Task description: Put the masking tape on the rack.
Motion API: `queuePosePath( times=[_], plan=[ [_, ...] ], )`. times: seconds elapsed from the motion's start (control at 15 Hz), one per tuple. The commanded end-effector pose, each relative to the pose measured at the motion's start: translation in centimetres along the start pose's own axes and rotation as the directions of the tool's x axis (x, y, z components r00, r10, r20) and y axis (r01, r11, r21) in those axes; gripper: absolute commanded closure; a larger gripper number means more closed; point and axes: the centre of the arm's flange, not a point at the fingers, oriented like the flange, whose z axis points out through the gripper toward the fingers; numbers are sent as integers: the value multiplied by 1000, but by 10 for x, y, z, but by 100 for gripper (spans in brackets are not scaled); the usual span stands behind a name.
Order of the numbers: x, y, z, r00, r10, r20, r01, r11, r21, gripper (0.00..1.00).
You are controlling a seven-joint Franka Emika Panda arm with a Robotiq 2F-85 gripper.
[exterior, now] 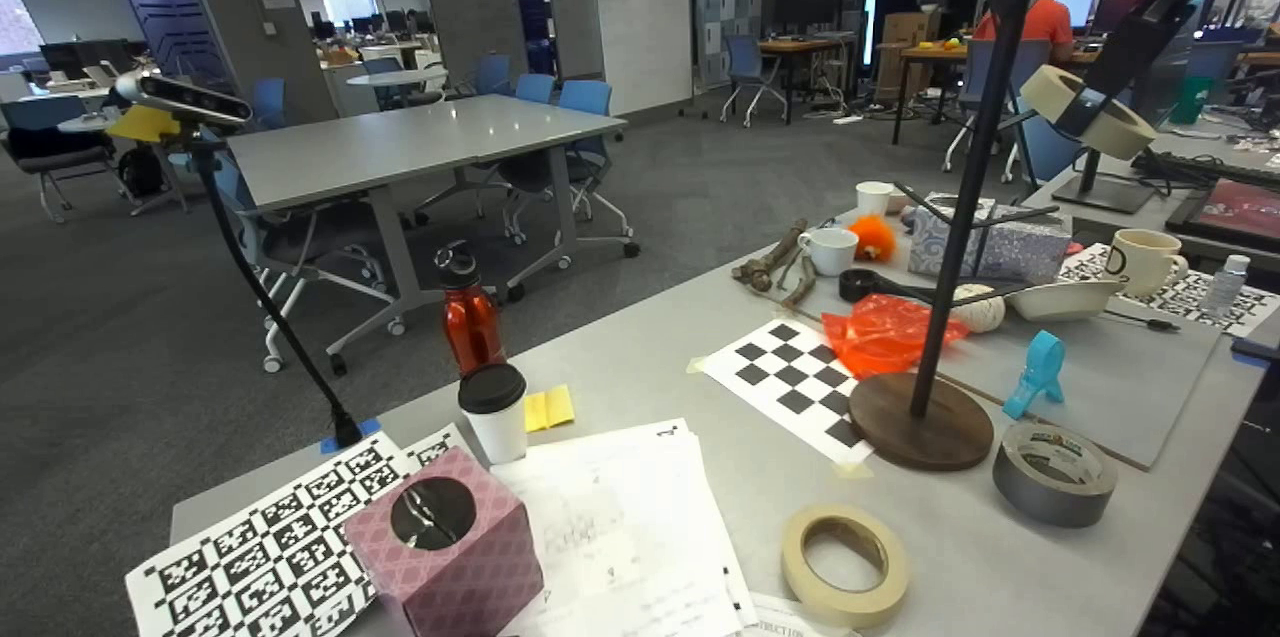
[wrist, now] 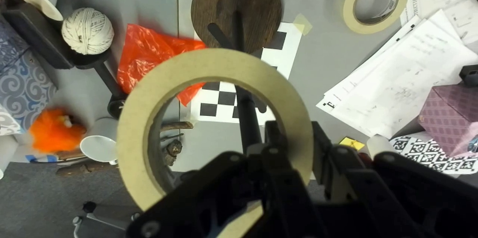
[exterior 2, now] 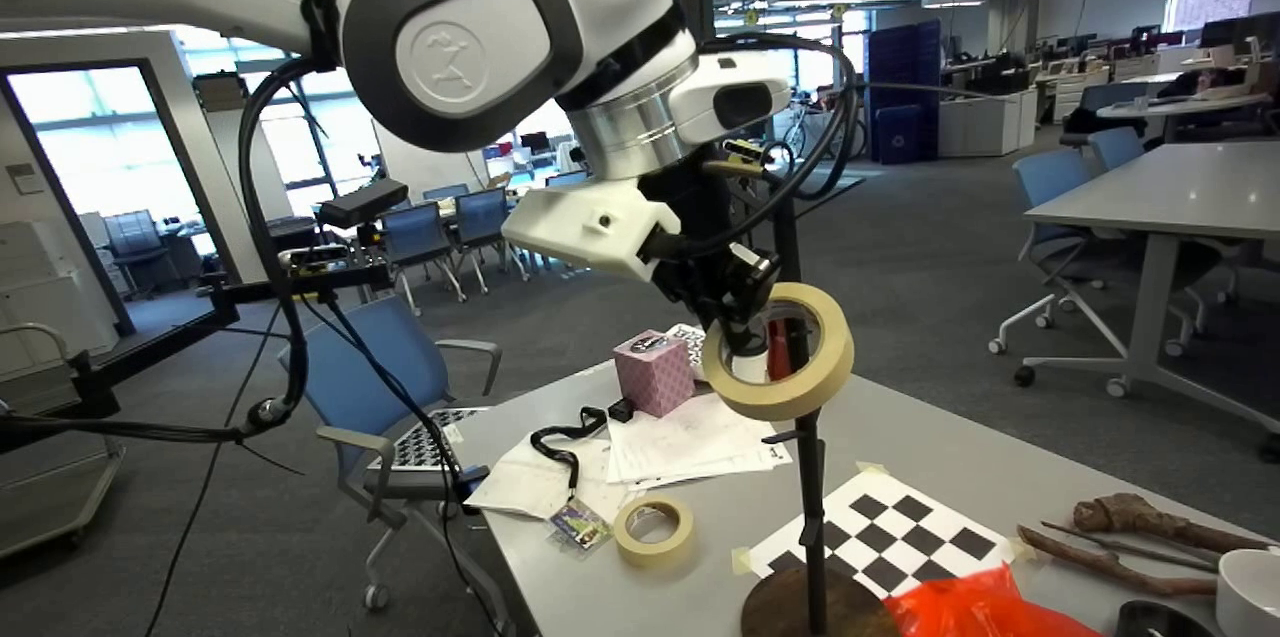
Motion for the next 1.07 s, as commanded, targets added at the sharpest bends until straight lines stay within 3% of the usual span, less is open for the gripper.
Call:
queuePosePath(
  times=[0.0,0.07,0.13,0.2,0.67,1.0],
  plan=[
    [13,10,1,1000,-19,-16,19,1000,24,95],
    [13,11,1,1000,-18,-13,18,1000,24,94],
    [14,11,2,1000,-18,-11,18,1000,25,53],
    [14,12,3,1000,-16,-8,16,1000,24,53],
    [15,14,1,1000,-12,-8,12,1000,24,2],
    [10,13,-1,1000,11,9,-11,1000,-22,0]
  ],
)
